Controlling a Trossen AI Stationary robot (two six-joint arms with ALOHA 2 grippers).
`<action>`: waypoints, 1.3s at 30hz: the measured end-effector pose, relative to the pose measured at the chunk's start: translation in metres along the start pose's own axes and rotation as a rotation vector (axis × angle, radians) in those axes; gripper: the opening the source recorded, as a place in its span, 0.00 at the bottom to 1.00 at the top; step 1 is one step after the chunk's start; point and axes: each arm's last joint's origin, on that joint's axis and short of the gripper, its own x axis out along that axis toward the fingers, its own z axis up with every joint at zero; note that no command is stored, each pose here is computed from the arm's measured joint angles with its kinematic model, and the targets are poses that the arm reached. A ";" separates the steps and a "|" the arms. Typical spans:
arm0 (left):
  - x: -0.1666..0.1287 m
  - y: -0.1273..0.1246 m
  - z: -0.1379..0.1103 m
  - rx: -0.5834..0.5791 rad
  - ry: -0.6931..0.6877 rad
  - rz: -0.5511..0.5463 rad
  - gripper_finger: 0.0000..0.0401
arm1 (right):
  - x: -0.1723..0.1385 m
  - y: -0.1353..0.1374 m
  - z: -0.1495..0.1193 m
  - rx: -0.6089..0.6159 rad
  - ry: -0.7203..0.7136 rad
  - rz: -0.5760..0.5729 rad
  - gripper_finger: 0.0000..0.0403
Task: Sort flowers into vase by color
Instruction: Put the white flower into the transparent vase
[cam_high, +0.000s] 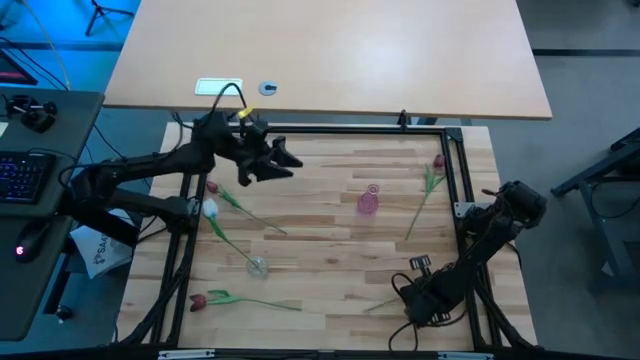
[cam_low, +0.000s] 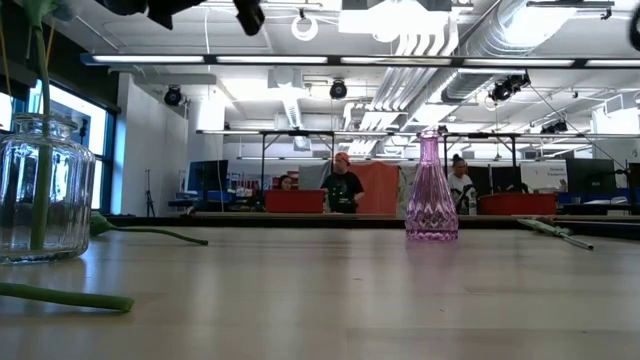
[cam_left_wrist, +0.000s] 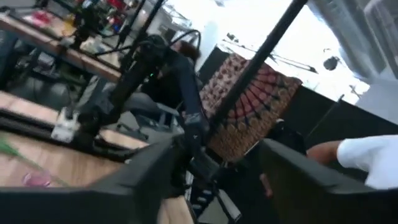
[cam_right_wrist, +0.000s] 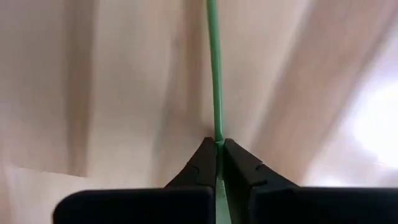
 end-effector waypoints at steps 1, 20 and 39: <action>-0.007 0.000 0.003 0.000 0.000 0.009 0.44 | -0.005 -0.003 0.000 -0.005 -0.003 -0.010 0.00; -0.060 -0.025 0.027 0.277 -0.091 0.132 0.00 | -0.178 -0.181 0.050 0.063 -0.581 -0.483 0.00; -0.033 -0.033 0.051 0.704 -0.252 0.229 0.00 | -0.275 -0.299 0.056 0.180 -1.581 -0.150 0.00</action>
